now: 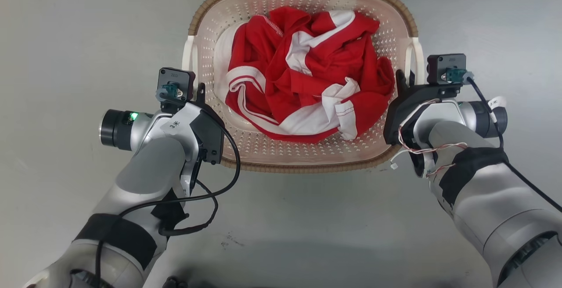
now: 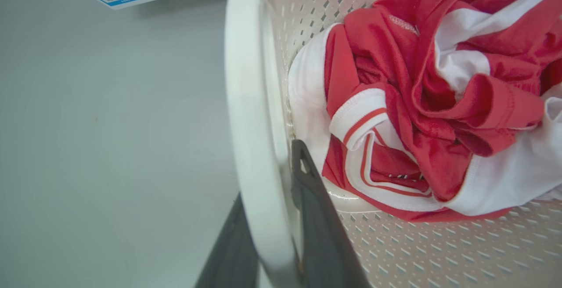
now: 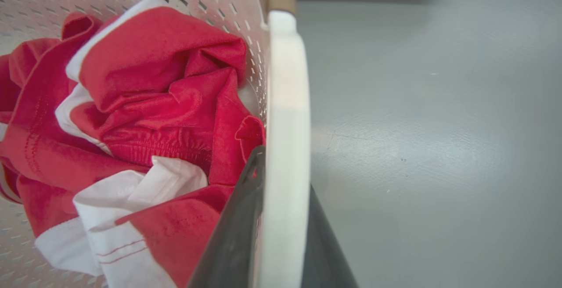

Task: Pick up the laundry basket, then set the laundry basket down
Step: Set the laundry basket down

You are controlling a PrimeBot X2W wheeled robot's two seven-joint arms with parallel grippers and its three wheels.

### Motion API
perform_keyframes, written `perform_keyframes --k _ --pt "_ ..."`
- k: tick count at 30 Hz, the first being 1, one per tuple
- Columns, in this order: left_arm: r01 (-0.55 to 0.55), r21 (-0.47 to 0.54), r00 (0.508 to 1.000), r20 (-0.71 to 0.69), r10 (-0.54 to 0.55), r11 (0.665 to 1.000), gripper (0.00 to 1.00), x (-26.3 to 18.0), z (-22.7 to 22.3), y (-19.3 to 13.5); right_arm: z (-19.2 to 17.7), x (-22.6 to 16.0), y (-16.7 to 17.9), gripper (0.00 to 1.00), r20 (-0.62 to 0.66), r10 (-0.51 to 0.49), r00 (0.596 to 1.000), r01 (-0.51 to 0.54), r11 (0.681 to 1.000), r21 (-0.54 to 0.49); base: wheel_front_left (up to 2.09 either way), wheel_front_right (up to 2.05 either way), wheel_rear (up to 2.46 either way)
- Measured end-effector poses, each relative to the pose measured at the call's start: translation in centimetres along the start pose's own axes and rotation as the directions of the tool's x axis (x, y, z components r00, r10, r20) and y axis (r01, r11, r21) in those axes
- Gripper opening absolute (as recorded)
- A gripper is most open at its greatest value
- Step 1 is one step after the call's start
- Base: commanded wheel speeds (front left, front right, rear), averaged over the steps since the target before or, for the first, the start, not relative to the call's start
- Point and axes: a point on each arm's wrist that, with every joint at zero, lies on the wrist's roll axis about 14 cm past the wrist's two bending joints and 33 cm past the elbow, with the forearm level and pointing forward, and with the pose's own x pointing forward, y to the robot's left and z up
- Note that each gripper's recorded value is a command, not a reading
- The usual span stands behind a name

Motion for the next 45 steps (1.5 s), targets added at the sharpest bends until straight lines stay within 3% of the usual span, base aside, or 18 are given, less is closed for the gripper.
perform_keyframes --k 14,15,17,19,20,22,24,45 --pt "-0.022 0.001 1.000 0.008 0.022 1.000 0.00 0.5 -0.4 0.9 -0.2 1.0 0.4 0.01 0.019 0.012 1.000 -0.012 1.000 -0.005 0.00 0.00 0.00" --pt "-0.024 0.001 1.000 0.010 0.024 1.000 0.00 0.5 -0.4 0.9 -0.2 1.0 0.4 0.10 0.020 0.012 1.000 -0.012 1.000 -0.006 0.00 0.00 0.00" --pt "-0.028 -0.001 1.000 0.012 0.028 1.000 0.00 0.4 -0.4 1.0 -0.2 1.0 0.4 0.15 0.020 0.012 1.000 -0.012 1.000 -0.007 0.00 0.00 0.00" --pt "-0.031 -0.006 0.999 0.015 0.032 0.999 0.01 0.4 -0.3 1.1 -0.2 0.9 0.4 0.36 0.020 0.010 1.000 -0.010 1.000 -0.014 0.00 0.00 0.00" --pt "-0.032 -0.008 0.999 0.019 0.032 0.999 0.38 0.3 -0.2 1.1 -0.1 0.9 0.4 0.50 0.022 0.010 1.000 -0.010 1.000 -0.015 0.00 0.00 0.00" --pt "-0.033 -0.008 0.999 0.021 0.033 0.999 0.90 0.3 -0.1 1.1 0.1 0.9 0.4 1.00 0.027 0.010 1.000 -0.010 1.000 -0.016 0.00 0.00 0.00" --pt "-0.037 -0.010 0.999 0.022 0.037 0.999 1.00 0.1 -0.1 1.2 0.3 0.8 0.4 1.00 0.034 0.010 0.999 -0.009 1.000 -0.018 0.00 0.00 0.00" --pt "-0.047 -0.045 0.988 0.142 0.053 0.998 1.00 -2.2 3.2 1.2 4.2 -1.6 0.8 1.00 0.137 0.024 0.990 -0.012 0.996 -0.086 0.00 0.00 0.00"
